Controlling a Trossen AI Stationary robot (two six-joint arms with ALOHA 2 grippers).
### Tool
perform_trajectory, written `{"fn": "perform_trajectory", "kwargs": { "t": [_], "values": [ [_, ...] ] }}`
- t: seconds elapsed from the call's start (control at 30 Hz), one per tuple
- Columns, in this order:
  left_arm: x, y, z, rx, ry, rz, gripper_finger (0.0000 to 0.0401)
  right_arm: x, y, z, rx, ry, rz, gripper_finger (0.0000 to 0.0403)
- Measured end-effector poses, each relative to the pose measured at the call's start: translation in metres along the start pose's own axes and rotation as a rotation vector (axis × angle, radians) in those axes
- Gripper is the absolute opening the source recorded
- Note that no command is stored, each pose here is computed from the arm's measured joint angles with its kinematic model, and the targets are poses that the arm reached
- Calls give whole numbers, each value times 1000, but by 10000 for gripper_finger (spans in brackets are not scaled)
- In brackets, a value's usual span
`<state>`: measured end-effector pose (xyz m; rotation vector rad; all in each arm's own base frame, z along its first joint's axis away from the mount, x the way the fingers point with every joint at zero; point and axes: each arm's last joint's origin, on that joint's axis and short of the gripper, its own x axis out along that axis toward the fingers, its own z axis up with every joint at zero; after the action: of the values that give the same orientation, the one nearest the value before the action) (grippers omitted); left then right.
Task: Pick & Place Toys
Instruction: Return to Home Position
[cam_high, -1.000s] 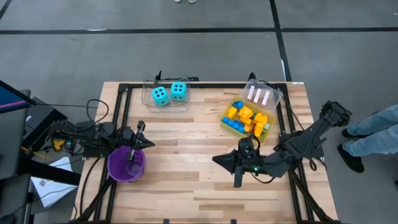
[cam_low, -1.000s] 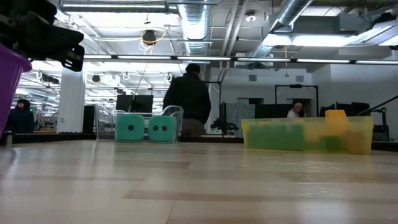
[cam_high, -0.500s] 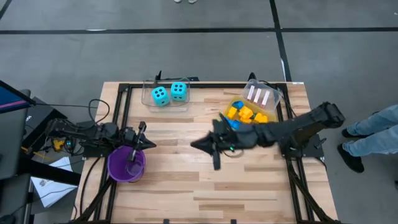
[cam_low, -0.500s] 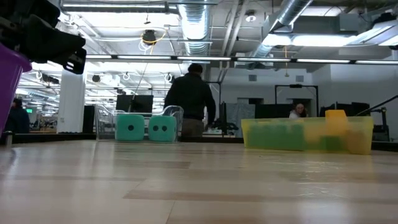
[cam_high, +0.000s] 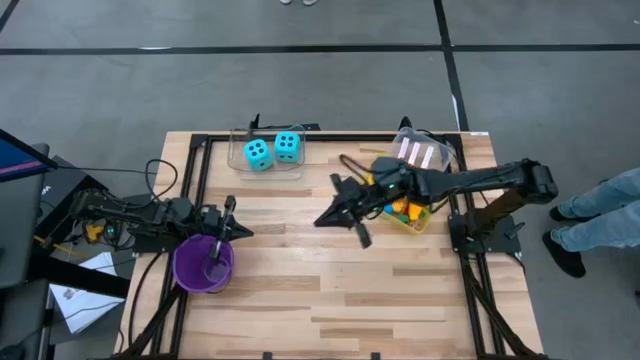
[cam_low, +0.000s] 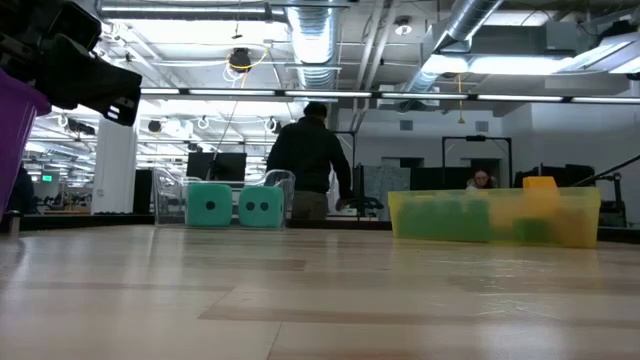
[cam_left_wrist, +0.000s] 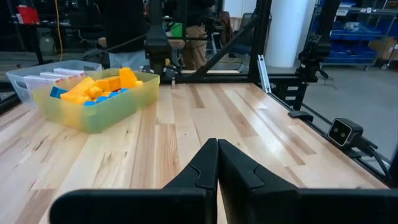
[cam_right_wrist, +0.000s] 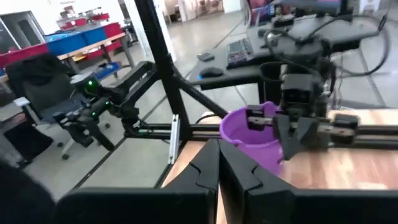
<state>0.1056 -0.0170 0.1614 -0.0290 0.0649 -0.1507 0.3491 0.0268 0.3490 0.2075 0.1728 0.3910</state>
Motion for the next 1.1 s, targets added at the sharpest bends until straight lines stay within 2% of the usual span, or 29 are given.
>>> {"fn": "perform_trajectory", "kwargs": {
  "t": [0.1, 0.2, 0.4, 0.57, 0.8, 0.9, 1.0, 1.1],
  "values": [
    [0, 0, 0, 0, 6, 0, 2, -21, 3, -9, -36, -15, 6, 0],
    [1, 0, -1, 0, 11, 0, 2, -51, 11, -31, -92, -31, 17, 0],
    [2, 0, -2, 0, 20, 1, 2, -107, 25, -98, -152, -116, -10, 0],
    [2, 0, -2, 0, 25, 1, 2, -143, 30, -142, -175, -174, -2, 0],
    [2, 0, -2, 0, 24, 1, 2, -171, 31, -175, -188, -236, -54, 0],
    [2, 0, -2, 0, 22, 1, 2, -179, 30, -188, -240, -250, -87, 0],
    [2, 0, -2, 0, 21, 1, 2, -186, 30, -201, -268, -260, -86, 0],
    [2, 0, -2, 1, 21, 1, 2, -190, 32, -206, -240, -275, -68, 0]
  ]
}}
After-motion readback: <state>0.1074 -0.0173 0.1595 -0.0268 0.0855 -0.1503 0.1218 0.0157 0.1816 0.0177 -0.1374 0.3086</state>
